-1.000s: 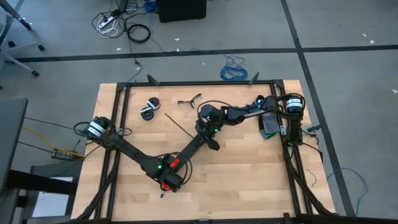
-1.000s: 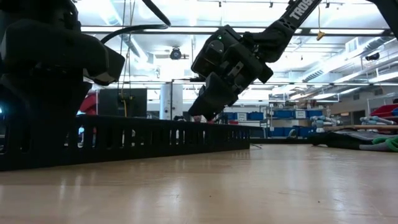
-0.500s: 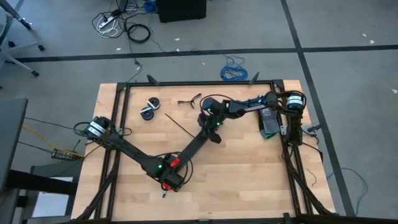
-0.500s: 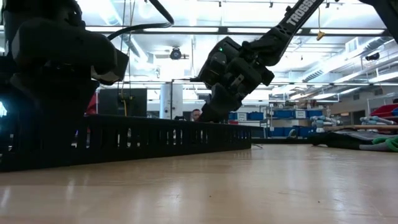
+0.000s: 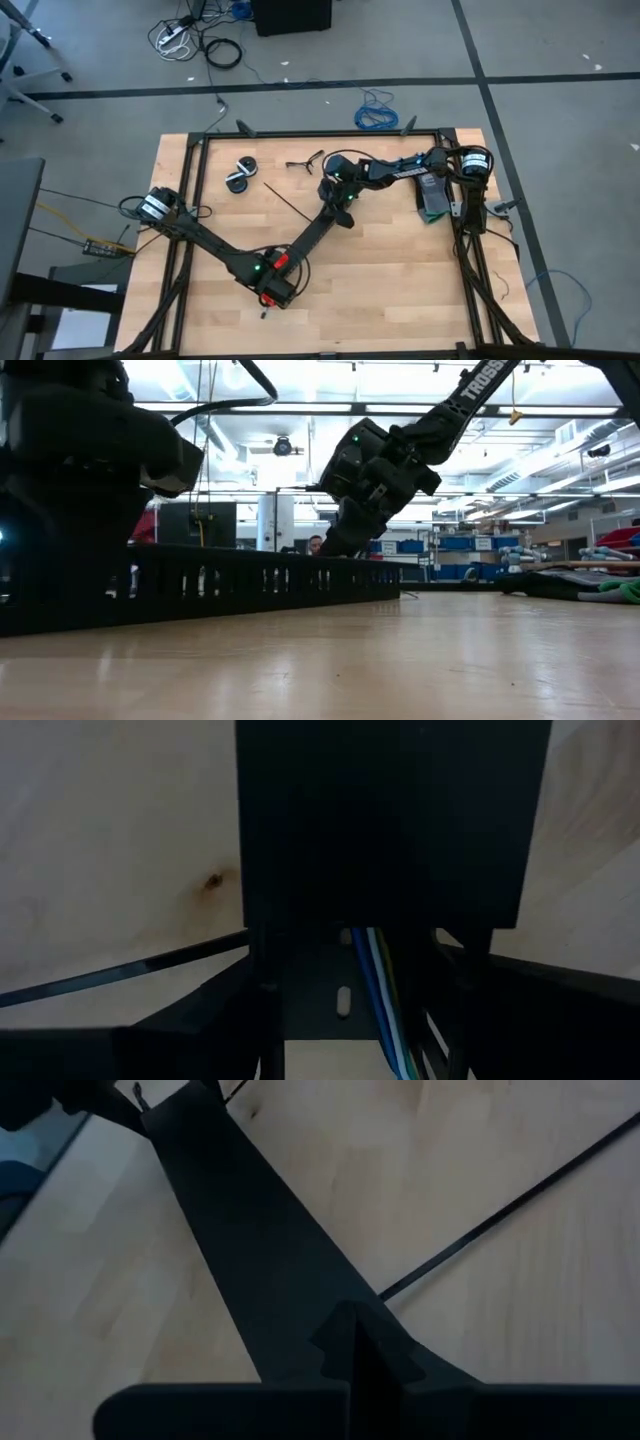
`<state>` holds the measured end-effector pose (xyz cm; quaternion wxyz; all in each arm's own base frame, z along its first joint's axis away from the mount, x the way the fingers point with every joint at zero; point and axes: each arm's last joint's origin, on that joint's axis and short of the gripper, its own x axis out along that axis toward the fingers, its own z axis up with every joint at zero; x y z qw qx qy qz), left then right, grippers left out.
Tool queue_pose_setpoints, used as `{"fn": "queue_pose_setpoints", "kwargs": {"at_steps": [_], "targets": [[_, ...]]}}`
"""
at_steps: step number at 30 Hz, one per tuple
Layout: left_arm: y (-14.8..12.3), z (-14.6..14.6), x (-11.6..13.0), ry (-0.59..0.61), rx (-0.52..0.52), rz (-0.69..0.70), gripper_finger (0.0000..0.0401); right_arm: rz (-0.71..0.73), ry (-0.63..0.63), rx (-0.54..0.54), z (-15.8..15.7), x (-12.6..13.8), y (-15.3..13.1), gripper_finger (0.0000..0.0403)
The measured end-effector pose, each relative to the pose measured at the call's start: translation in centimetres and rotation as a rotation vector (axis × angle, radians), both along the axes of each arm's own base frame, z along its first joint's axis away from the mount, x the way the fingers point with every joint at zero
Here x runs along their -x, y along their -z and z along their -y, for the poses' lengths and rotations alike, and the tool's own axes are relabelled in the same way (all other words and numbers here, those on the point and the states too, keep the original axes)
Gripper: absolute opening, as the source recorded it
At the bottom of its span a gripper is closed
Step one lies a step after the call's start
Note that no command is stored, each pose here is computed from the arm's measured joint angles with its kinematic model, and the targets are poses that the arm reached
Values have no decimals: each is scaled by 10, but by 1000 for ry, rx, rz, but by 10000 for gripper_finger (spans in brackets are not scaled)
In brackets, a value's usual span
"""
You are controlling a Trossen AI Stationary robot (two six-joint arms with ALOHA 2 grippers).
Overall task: Ziptie cables
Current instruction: Insert the black cover of the black cable duct
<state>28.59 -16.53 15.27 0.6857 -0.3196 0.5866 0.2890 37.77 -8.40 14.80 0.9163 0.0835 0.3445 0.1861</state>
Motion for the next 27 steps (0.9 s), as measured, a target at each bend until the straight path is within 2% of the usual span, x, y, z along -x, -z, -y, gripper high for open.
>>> {"fn": "queue_pose_setpoints", "kwargs": {"at_steps": [6, 12, 18, 27], "targets": [[0, 0, 0, -2, 6, -3, 245, 74, -13, 87, -29, -13, -4, 0], [0, -6, -4, -18, -13, 11, 245, 139, -18, 76, -43, -19, -10, 0], [0, -7, -4, -22, -11, 9, 245, 149, 39, 76, -23, -10, -31, 0], [0, -7, -4, -22, -2, 4, 245, -12, 44, 109, 3, 13, -26, 0]]}}
